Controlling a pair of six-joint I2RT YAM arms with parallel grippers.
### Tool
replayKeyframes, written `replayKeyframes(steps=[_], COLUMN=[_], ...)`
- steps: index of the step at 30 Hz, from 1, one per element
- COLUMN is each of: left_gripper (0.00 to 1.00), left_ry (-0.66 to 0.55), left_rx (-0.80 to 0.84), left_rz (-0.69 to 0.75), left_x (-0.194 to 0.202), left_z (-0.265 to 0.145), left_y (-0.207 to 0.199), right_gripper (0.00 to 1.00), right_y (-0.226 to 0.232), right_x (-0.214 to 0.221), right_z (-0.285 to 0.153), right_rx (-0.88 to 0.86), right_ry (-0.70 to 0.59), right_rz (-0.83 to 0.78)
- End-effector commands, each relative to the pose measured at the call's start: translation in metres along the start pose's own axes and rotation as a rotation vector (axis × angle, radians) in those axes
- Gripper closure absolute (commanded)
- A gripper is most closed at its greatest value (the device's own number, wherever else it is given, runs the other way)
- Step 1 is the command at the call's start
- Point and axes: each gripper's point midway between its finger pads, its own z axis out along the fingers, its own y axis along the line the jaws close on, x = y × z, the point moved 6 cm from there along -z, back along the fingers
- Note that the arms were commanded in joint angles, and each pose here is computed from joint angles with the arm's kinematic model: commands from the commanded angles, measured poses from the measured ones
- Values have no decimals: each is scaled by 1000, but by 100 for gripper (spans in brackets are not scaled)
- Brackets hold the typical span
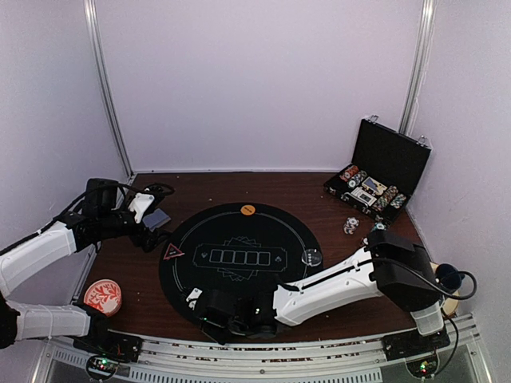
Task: Distribute texas hold em gaming equipment
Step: Place the poker chips pile in the small blind area.
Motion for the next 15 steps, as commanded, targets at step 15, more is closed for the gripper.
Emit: replayKeyframes(steps=[15], left_gripper=[2], left_ry=[-31], left_rx=[-19], left_rz=[17], left_x=[-4], left_z=[1], left_y=[4], right_gripper=[44], right_y=[-9], right_x=[-1], right_z=[-9], right_rx=[60], right_ry=[16], right_rz=[-13])
